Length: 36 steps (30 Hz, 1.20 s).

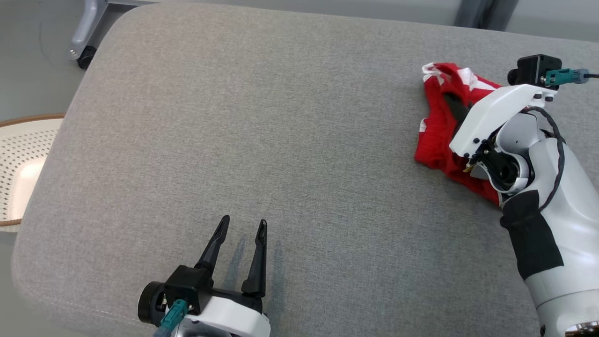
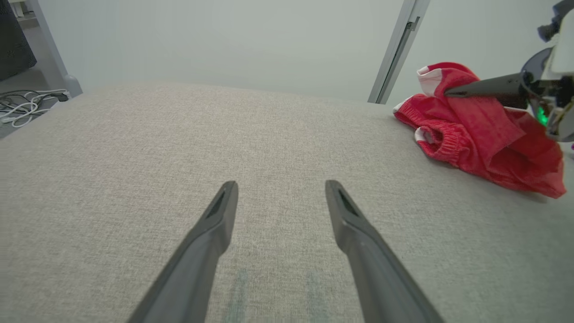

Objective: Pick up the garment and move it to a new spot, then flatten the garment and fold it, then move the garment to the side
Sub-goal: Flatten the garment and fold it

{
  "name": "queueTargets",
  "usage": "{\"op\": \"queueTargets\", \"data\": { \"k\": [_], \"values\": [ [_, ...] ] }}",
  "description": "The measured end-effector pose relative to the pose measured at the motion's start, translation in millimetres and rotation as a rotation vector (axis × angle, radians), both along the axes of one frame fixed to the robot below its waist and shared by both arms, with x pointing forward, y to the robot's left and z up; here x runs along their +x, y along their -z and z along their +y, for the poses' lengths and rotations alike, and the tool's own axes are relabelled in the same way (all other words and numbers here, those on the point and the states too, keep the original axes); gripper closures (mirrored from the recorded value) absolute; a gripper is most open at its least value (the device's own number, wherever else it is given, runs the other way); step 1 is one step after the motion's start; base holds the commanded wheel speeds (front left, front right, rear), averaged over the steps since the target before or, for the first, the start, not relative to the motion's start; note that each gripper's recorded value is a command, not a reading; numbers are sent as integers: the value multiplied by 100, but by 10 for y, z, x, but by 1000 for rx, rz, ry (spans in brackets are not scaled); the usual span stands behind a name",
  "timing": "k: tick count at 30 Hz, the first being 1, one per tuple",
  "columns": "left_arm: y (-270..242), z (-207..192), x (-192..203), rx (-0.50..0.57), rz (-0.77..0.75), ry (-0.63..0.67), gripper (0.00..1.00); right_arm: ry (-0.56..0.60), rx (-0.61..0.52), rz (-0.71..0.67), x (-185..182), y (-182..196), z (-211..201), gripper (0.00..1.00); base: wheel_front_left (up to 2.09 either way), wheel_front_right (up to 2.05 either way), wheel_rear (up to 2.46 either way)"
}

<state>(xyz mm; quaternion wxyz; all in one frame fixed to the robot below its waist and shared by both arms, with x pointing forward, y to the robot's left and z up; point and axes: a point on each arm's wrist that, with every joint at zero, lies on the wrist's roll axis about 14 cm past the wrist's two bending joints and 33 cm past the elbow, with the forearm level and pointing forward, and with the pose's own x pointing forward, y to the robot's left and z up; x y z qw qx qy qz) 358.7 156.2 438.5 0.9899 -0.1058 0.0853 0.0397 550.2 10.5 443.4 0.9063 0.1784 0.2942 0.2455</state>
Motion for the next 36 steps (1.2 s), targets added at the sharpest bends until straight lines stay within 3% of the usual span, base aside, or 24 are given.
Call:
{"op": "queueTargets", "data": {
  "k": [1,2,3,4,5,9,15,24,31,32,33,34,35,36],
  "values": [
    [8,11,-12,0,3,-4,0,10,-1,-8,26,0,11,100,0,0,0],
    [17,20,-22,0,7,-8,0,19,-3,-13,45,4,12,86,0,0,0],
    [20,22,-27,-1,8,-10,0,26,-2,-11,56,13,6,60,0,0,0],
    [19,24,-27,-2,7,-11,0,33,-3,-18,66,7,-1,15,0,0,0],
    [21,27,-28,-2,7,-12,0,32,-11,-32,71,-10,-3,0,0,0,0],
    [62,25,-63,-5,20,-13,0,14,-20,-106,42,-174,24,0,0,0,0],
    [73,55,-140,-2,23,-13,0,29,52,-275,-190,-597,-68,0,0,0,0],
    [-80,-102,-154,-21,-30,44,0,215,-84,-600,-760,-1050,-1231,0,0,0,0],
    [-233,-268,-123,-26,-86,106,0,351,-134,-657,-1206,-1011,-1751,0,0,0,0],
    [-245,-275,-115,-28,-91,110,0,361,-145,-650,-1244,-973,-1793,16,0,0,0],
    [-247,-280,-113,-26,-92,112,0,364,-149,-639,-1267,-930,-1810,16,0,0,0],
    [-245,-293,-109,-28,-93,117,0,359,-163,-637,-1273,-894,-1810,91,0,0,0],
    [-239,-300,-102,-28,-92,119,0,355,-176,-630,-1261,-855,-1817,100,0,0,0],
    [-229,-310,-94,-28,-89,123,0,352,-172,-618,-1236,-819,-1802,100,0,0,0]
  ]
}}
